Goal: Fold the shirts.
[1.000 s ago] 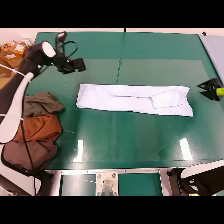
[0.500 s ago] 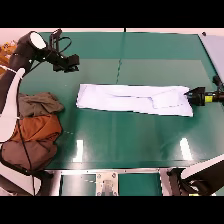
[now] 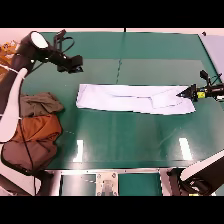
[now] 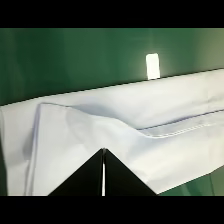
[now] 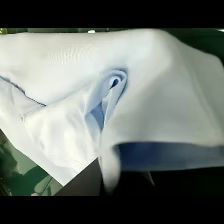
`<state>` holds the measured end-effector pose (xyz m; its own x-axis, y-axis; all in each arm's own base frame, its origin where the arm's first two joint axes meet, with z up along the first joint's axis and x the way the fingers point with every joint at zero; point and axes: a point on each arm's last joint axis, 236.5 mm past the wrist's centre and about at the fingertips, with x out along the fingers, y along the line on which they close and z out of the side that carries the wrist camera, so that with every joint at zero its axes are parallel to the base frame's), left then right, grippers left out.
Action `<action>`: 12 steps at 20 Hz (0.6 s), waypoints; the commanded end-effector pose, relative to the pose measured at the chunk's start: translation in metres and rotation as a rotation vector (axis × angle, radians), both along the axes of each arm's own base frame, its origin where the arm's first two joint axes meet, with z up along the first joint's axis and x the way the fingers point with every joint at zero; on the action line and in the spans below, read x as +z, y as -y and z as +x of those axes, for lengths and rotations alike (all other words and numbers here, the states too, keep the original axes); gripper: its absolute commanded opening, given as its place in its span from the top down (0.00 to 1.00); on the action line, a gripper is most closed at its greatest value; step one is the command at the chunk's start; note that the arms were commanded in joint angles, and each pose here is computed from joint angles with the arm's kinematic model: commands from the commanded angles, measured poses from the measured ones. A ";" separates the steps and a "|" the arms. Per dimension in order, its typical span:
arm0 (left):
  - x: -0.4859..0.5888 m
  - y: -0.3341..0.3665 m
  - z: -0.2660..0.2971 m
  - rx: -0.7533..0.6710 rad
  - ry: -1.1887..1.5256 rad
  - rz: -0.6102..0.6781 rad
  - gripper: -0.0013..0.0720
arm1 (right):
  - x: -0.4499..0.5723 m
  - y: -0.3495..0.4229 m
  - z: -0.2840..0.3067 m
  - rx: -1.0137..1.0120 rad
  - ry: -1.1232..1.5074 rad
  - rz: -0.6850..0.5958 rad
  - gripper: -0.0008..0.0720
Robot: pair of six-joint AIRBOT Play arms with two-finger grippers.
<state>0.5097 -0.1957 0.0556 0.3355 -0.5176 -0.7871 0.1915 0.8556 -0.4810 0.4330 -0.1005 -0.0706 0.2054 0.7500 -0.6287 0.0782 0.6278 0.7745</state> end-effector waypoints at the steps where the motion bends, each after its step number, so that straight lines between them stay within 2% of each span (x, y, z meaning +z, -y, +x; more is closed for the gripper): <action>1: -0.019 0.065 -0.005 -0.099 0.035 -0.027 0.94 | 0.023 -0.009 0.004 0.011 0.015 0.001 0.97; 7: -0.086 0.268 -0.062 -0.255 0.063 -0.255 0.94 | 0.147 -0.050 0.004 0.071 0.114 -0.091 0.97; 12: -0.120 0.331 -0.111 -0.288 -0.047 -0.340 0.94 | 0.235 -0.121 -0.010 0.202 0.269 -0.173 0.97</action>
